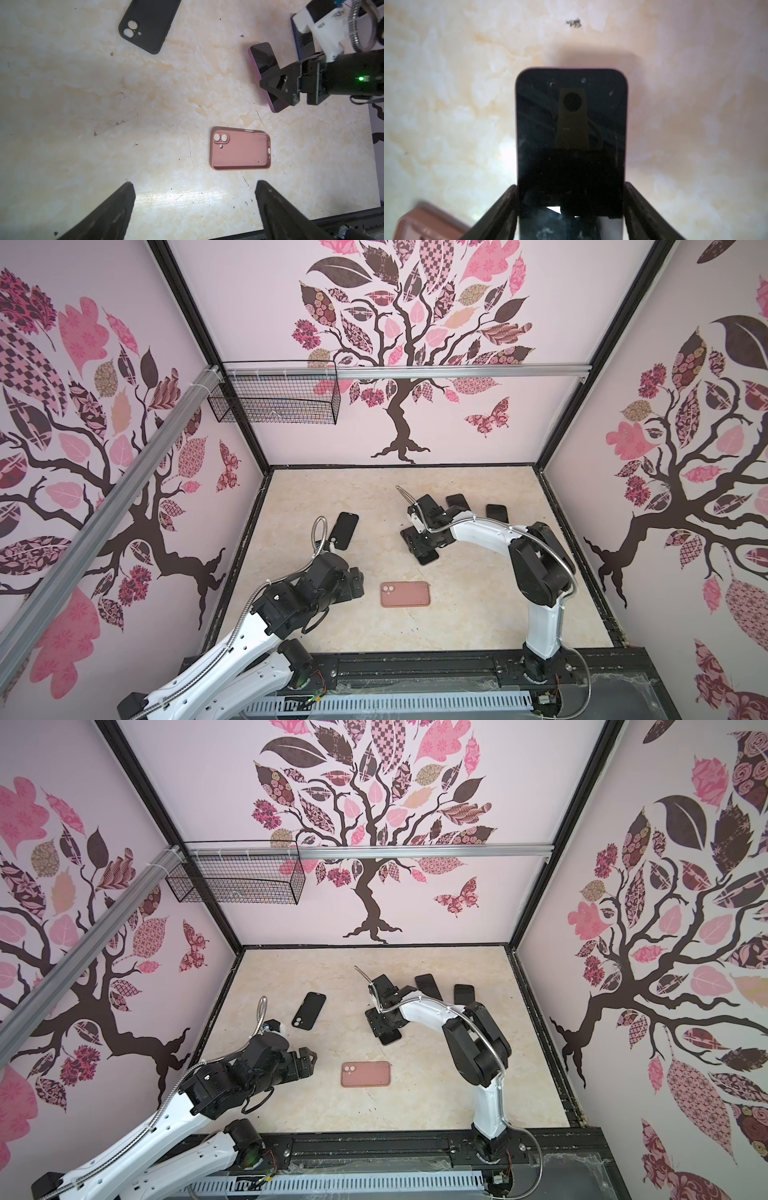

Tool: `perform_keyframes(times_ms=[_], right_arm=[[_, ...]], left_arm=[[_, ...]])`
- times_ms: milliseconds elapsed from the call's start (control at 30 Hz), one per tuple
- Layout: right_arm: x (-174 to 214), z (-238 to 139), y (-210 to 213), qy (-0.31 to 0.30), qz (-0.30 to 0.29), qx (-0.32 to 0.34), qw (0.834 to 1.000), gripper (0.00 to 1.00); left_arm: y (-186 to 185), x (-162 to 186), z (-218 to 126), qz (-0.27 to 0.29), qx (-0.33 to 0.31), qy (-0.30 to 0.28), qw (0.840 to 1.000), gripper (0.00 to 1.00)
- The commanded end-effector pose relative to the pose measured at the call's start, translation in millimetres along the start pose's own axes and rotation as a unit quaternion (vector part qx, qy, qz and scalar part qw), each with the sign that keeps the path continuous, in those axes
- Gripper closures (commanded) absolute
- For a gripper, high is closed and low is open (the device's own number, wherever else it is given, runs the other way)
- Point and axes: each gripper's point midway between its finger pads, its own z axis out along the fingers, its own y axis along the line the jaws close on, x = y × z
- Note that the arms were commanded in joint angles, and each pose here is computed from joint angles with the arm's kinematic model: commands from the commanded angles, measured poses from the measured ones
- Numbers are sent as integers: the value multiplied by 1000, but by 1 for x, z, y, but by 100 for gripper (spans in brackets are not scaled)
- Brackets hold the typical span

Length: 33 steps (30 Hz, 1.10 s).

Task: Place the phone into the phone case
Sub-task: 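Grasp the purple-edged phone with the right gripper and lift it, then carry the phone toward the left gripper and grasp its edge with left gripper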

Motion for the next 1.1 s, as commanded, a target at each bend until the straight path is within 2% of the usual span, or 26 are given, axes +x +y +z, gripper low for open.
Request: perform_keyframes(times_ms=[0, 167, 367, 500, 700, 833, 1067], right_arm=[[-24, -49, 18, -76, 3, -46, 996, 68], [-6, -74, 30, -97, -2, -90, 991, 73], [13, -101, 47, -144, -7, -143, 979, 76], [31, -110, 59, -160, -12, -167, 973, 76], [52, -124, 90, -185, -53, -189, 963, 76], [60, -133, 106, -196, -77, -192, 958, 76], [62, -148, 121, -224, -84, -211, 948, 76]], left_arm=[[-15, -5, 3, 9, 24, 3, 1000, 6], [-40, -6, 10, 12, 61, 27, 998, 7], [-87, -5, 8, -1, 171, 67, 983, 9], [-107, -11, 2, -19, 236, 84, 968, 12], [-119, -16, 2, -67, 308, 121, 941, 20], [-120, -14, 5, -69, 313, 135, 938, 22], [-114, -6, 17, -81, 296, 149, 940, 31]])
